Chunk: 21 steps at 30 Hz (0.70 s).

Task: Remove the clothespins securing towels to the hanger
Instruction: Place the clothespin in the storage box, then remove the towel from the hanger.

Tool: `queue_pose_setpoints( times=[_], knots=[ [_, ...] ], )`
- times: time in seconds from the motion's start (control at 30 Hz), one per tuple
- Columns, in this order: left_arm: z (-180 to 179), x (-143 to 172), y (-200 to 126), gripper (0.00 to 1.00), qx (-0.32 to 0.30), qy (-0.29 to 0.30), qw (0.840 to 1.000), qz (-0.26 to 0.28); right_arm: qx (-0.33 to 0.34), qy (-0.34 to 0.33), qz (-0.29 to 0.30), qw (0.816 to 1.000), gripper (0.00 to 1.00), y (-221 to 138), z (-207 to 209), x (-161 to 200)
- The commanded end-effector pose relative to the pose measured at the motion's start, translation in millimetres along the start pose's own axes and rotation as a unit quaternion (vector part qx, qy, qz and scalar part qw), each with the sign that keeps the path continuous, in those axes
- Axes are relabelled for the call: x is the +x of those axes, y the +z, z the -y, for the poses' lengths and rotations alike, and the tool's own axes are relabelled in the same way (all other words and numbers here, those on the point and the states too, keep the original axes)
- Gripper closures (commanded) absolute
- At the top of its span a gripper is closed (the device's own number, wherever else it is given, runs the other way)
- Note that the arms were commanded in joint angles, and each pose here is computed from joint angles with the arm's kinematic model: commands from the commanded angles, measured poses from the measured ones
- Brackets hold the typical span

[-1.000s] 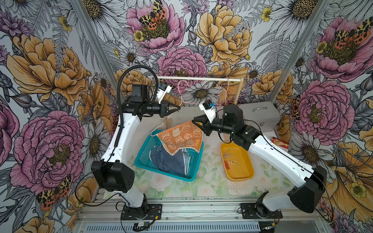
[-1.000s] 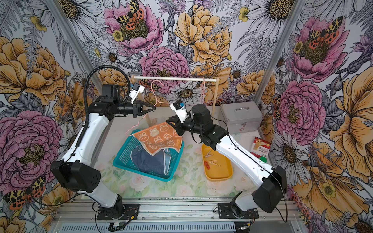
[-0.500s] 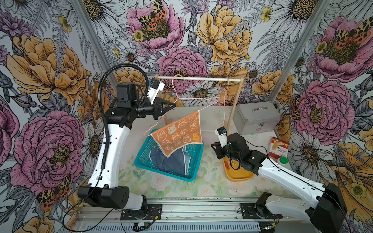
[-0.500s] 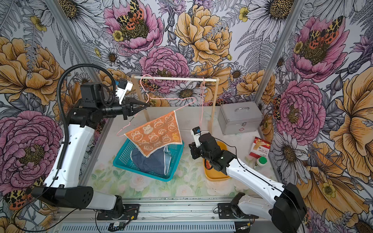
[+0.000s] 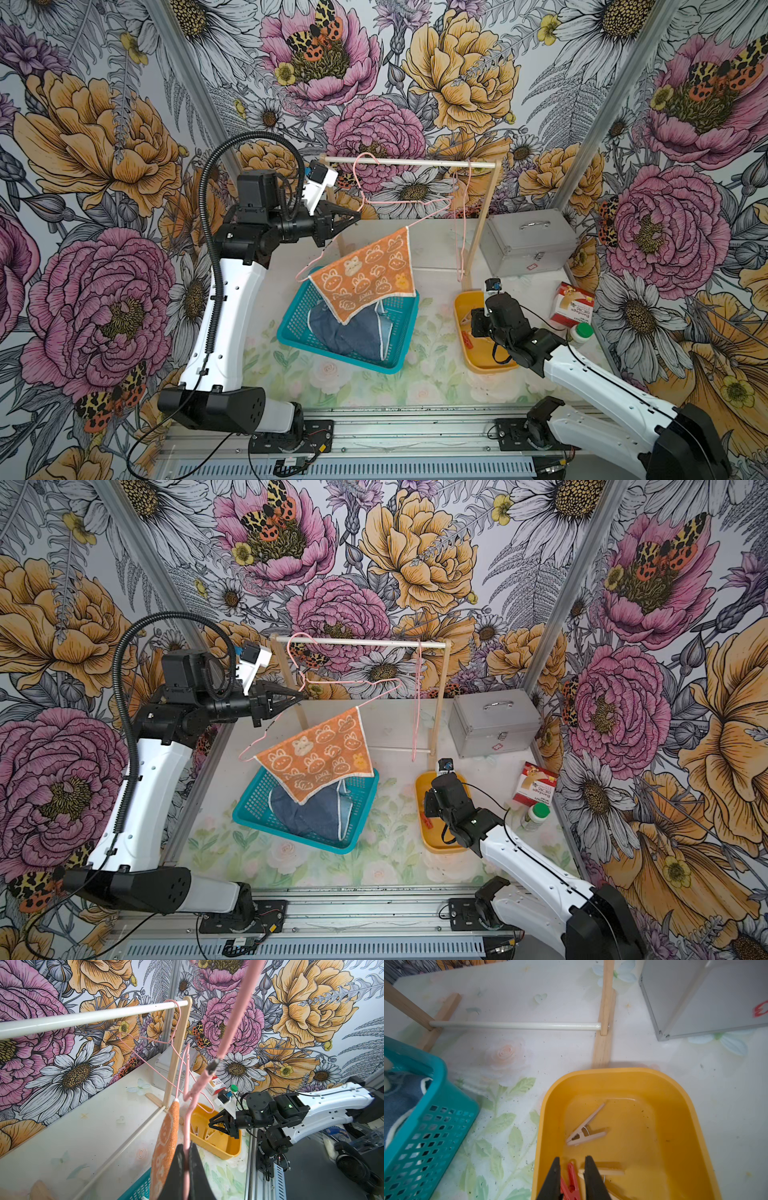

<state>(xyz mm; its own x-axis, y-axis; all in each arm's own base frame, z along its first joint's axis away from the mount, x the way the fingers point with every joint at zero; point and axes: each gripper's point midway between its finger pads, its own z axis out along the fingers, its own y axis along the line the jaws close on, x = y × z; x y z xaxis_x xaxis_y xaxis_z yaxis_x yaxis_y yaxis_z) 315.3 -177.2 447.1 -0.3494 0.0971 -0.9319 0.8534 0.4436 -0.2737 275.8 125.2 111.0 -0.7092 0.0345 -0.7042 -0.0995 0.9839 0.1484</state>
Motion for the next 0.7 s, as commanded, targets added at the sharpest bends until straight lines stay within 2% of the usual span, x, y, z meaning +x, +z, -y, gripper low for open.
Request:
queue_pose_setpoints(
  times=[0.0,0.1,0.13,0.3,0.4,0.53,0.67],
  knots=[
    [6.9,-3.0,-3.8,1.00,-0.006,0.006,1.000,0.004,0.014,0.007,-0.002,1.000,0.64,3.1,2.9,-2.8],
    [4.7,-2.6,-3.6,1.00,-0.008,0.005,1.000,0.004,0.011,0.005,0.014,1.000,0.33,-3.4,2.1,-11.0],
    [4.4,-2.5,-3.3,1.00,-0.008,0.004,1.000,0.004,0.011,0.003,0.020,1.000,0.31,-6.8,2.1,-14.6],
    [3.7,-2.3,-2.2,1.00,-0.007,0.002,1.000,0.002,-0.007,-0.026,0.040,0.999,0.28,-30.6,-8.6,-33.1],
    [7.4,-4.5,-3.5,1.00,-0.003,0.004,1.000,0.005,-0.040,-0.065,0.069,0.995,0.32,-57.9,-30.9,-52.5],
    [11.7,-5.8,-6.2,1.00,-0.002,0.006,1.000,0.008,-0.137,-0.120,0.101,0.978,0.38,-97.5,-80.2,-70.6],
    [16.2,-4.0,-8.6,1.00,-0.003,0.003,1.000,0.008,-0.177,-0.179,0.114,0.961,0.39,-126.1,-111.9,-74.7]
  ],
)
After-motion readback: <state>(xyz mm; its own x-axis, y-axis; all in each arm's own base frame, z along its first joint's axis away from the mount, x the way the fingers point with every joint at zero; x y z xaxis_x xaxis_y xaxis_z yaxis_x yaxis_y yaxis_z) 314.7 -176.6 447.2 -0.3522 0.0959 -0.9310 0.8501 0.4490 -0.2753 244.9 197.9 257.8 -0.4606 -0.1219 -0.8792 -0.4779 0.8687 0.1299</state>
